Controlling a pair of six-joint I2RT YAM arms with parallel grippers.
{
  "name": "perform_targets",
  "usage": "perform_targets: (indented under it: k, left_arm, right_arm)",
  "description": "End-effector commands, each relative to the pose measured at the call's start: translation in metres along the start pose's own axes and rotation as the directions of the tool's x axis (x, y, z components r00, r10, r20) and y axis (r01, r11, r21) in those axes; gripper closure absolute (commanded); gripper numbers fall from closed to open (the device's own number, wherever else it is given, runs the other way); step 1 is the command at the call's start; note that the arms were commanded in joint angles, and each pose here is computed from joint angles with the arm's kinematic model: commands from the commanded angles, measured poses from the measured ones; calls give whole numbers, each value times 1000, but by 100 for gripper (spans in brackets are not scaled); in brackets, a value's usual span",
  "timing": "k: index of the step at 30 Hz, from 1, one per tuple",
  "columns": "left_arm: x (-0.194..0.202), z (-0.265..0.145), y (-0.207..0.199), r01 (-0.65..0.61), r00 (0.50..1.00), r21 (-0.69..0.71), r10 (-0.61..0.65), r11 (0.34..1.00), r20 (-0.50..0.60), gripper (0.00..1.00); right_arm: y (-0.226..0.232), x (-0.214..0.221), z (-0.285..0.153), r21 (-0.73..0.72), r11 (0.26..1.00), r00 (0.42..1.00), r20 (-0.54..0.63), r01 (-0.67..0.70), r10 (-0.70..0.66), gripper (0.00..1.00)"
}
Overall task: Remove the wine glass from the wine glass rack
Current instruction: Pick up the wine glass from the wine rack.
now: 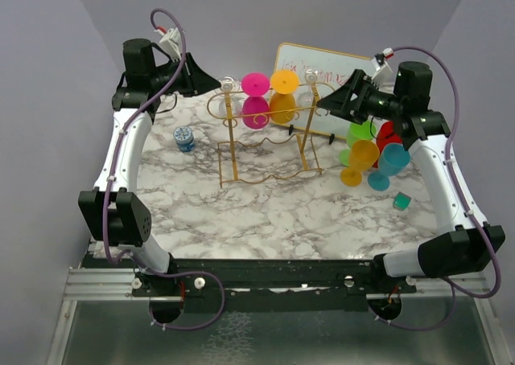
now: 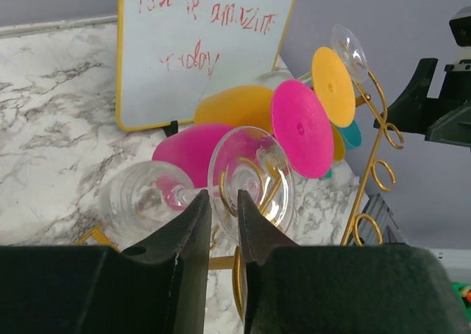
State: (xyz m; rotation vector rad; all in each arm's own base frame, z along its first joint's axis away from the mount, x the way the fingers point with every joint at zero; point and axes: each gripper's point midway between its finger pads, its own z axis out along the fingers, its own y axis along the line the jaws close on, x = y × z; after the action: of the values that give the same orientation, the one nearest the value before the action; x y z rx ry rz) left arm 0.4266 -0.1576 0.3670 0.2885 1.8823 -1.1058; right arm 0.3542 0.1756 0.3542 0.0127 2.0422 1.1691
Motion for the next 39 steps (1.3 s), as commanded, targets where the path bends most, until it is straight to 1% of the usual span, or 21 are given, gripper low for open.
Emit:
perform_targets:
  k: [1, 3, 7, 21, 27, 30, 35, 39]
  left_arm:
    - [-6, -3, -12, -30, 1000, 42, 31, 999, -3, 82]
    - [-9, -3, -13, -39, 999, 39, 39, 998, 4, 83]
    - [-18, -4, -15, -56, 998, 31, 55, 998, 24, 100]
    - [-31, 4, -7, -21, 998, 40, 19, 999, 68, 100]
    - [-38, 5, -13, 31, 992, 112, -44, 993, 117, 100]
    - [-45, -3, -2, 55, 987, 111, -71, 992, 146, 100]
    - [-50, -10, 6, 69, 983, 100, -85, 993, 164, 100]
    - [-52, -12, 5, 76, 979, 134, -99, 988, 178, 100]
  right_arm:
    - [10, 3, -4, -38, 999, 1000, -1, 14, -14, 18]
    - [9, 4, -4, -37, 999, 1000, -1, 9, -9, 18]
    - [8, 5, -4, -40, 999, 1000, -2, 4, -4, 18]
    - [6, 10, -4, -36, 999, 1000, -4, -12, 12, 18]
    - [6, 11, -5, -38, 999, 1000, -6, -15, 15, 18]
    - [6, 12, -6, -38, 999, 1000, -6, -15, 15, 18]
    - [5, 13, -5, -37, 999, 1000, -6, -21, 21, 18]
    - [5, 14, -5, -39, 999, 1000, -6, -26, 26, 18]
